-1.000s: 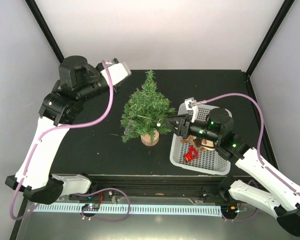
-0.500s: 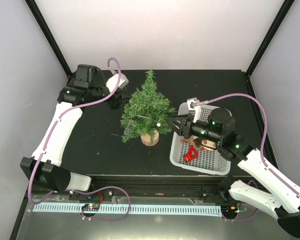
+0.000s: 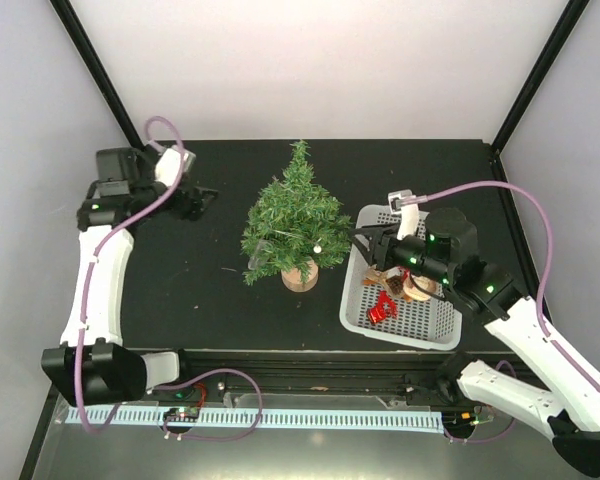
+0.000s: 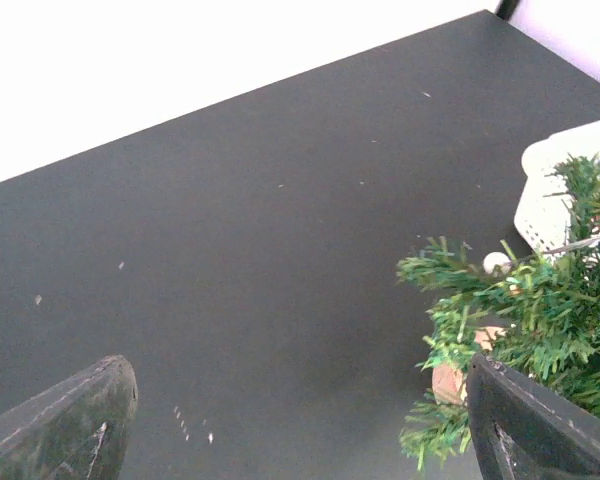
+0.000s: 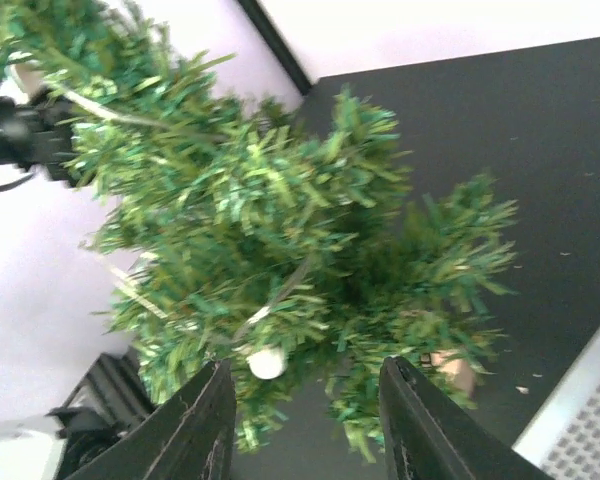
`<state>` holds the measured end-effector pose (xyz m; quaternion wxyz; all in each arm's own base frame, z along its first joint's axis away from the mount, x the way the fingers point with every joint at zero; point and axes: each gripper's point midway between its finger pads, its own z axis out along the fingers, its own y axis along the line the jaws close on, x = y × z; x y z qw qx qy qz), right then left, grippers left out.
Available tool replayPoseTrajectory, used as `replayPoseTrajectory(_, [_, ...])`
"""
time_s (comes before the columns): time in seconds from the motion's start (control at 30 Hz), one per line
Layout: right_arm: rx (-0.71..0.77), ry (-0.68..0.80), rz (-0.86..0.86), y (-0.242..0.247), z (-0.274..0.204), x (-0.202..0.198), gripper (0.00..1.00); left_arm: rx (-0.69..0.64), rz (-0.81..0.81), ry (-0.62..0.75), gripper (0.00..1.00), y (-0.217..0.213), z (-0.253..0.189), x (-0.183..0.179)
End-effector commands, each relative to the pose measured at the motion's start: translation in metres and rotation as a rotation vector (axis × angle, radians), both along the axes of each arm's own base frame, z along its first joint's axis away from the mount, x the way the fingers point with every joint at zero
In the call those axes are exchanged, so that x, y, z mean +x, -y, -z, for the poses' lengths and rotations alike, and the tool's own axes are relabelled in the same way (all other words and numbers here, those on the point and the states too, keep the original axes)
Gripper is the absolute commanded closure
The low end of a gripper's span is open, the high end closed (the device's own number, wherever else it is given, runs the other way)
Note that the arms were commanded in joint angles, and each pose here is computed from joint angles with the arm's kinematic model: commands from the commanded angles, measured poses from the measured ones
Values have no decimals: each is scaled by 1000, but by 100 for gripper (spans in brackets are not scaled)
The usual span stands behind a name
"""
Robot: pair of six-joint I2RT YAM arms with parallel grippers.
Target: Decorate the small christmas tree
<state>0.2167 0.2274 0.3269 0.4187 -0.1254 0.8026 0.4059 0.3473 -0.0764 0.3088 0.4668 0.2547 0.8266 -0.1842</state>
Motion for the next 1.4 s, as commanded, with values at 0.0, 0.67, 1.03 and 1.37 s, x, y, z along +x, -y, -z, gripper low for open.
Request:
replayPoseTrajectory(0.0, [-146, -39, 154, 31, 20, 17, 55, -84, 42, -48, 10, -11, -27, -35])
replayPoseTrajectory(0.67, [-305, -304, 466, 106, 100, 47, 40, -298, 359, -72, 1, 50, -57, -180])
replayPoseTrajectory(1.03, [-270, -571, 599, 140, 169, 71, 44, -369, 316, -52, 1, 53, -32, -186])
replayPoseTrajectory(1.37, [-113, -753, 661, 140, 226, 97, 57, -379, 325, -50, 1, 55, -27, -193])
